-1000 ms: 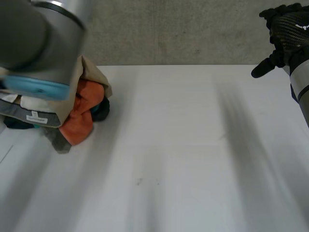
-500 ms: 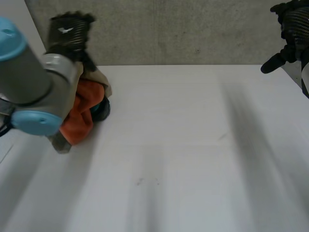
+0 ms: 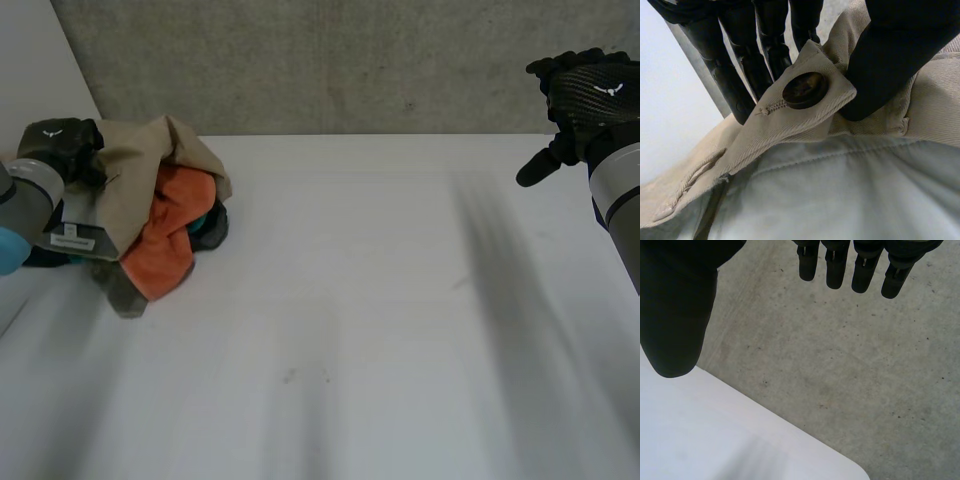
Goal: Fold the laundry.
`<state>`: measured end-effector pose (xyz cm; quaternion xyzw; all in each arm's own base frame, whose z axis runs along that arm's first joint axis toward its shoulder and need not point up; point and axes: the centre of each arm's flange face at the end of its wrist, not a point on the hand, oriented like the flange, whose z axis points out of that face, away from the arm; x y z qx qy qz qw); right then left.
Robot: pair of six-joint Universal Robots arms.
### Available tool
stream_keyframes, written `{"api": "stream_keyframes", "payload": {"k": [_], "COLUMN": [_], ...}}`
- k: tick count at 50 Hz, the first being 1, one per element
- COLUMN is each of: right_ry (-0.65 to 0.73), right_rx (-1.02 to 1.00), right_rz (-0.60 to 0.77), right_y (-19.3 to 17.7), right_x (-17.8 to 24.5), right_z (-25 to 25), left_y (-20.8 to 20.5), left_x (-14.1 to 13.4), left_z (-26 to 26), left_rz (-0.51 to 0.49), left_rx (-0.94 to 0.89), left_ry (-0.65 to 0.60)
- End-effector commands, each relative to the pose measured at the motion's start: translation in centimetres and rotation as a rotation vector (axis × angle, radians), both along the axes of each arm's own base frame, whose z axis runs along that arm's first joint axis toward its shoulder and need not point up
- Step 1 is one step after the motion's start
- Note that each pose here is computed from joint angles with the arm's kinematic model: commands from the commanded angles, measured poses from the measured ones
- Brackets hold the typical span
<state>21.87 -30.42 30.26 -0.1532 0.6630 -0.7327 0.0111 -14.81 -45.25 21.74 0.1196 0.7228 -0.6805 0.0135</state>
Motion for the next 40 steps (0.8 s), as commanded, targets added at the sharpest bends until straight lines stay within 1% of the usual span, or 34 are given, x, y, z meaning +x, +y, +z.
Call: {"api": "stream_keyframes", "payload": {"k": [1, 3, 4, 6, 7, 8, 11, 12, 15, 16, 17, 18, 19, 22, 23, 26, 27, 30, 31, 33, 34, 35, 38, 40], "right_ry": [0.003, 0.003, 0.003, 0.002, 0.002, 0.001, -0.002, -0.003, -0.007, -0.008, -0.01, -0.012, -0.013, -0.017, -0.017, -0.019, -0.019, -0.023, -0.025, -0.024, -0.023, -0.023, -0.017, -0.014], "right_rx": [-0.007, -0.01, -0.01, -0.011, -0.013, -0.016, -0.021, -0.023, -0.033, -0.035, -0.038, -0.045, -0.047, -0.06, -0.063, -0.077, -0.079, -0.089, -0.092, -0.098, -0.098, -0.098, -0.09, -0.083], "right_rz": [0.0, 0.0, -0.002, -0.002, -0.002, -0.002, -0.008, -0.009, -0.017, -0.017, -0.02, -0.023, -0.023, -0.035, -0.041, -0.079, -0.089, -0.119, -0.125, -0.139, -0.144, -0.147, -0.158, -0.158], "right_y": [-0.1, -0.1, -0.1, -0.1, -0.1, -0.1, -0.3, -0.3, -0.3, -0.3, -0.4, -0.4, -0.5, -0.7, -0.9, -1.6, -1.8, -2.4, -2.6, -2.9, -3.0, -3.1, -3.6, -3.7], "right_x": [0.0, 0.0, 0.0, 0.0, 0.0, 0.0, -0.2, -0.2, -0.4, -0.4, -0.5, -0.5, -0.5, -0.8, -1.0, -2.2, -2.5, -3.6, -3.8, -4.3, -4.5, -4.6, -5.1, -5.1], "right_z": [0.2, 0.3, 0.3, 0.3, 0.4, 0.5, 0.7, 0.7, 1.0, 1.1, 1.3, 1.5, 1.5, 1.9, 2.0, 2.5, 2.6, 2.9, 3.0, 3.2, 3.2, 3.2, 2.9, 2.6], "left_y": [1.7, 2.6, 3.7, 5.0, 5.7, 7.3, 9.5, 10.8, 12.8, 13.9, 14.4, 14.8, 15.5, 16.7, 17.1, 17.6, 18.0, 19.3, 19.9, 20.2, 20.4, 20.4, 20.9, 21.1], "left_x": [-1.3, -1.7, -2.4, -3.3, -4.0, -5.1, -6.8, -7.9, -10.1, -11.7, -12.6, -13.4, -15.5, -18.6, -20.4, -23.1, -24.8, -27.5, -29.0, -30.0, -30.7, -31.0, -31.2, -30.9], "left_z": [7.1, 10.3, 13.3, 16.1, 17.5, 19.9, 22.7, 24.2, 25.8, 26.1, 26.0, 25.7, 24.8, 23.1, 21.5, 18.2, 15.7, 11.6, 8.5, 5.6, 2.7, 1.3, -2.9, -3.7], "left_rz": [-0.017, -0.025, -0.043, -0.068, -0.086, -0.124, -0.181, -0.22, -0.295, -0.347, -0.374, -0.399, -0.455, -0.53, -0.567, -0.619, -0.657, -0.718, -0.747, -0.765, -0.777, -0.779, -0.78, -0.775], "left_rx": [-0.177, -0.265, -0.358, -0.448, -0.489, -0.557, -0.629, -0.666, -0.705, -0.706, -0.701, -0.69, -0.662, -0.612, -0.571, -0.487, -0.426, -0.331, -0.261, -0.197, -0.135, -0.103, 0.007, 0.045], "left_ry": [0.012, 0.019, 0.034, 0.059, 0.074, 0.107, 0.157, 0.192, 0.247, 0.279, 0.294, 0.306, 0.324, 0.343, 0.346, 0.341, 0.331, 0.314, 0.296, 0.28, 0.264, 0.254, 0.199, 0.181]}}
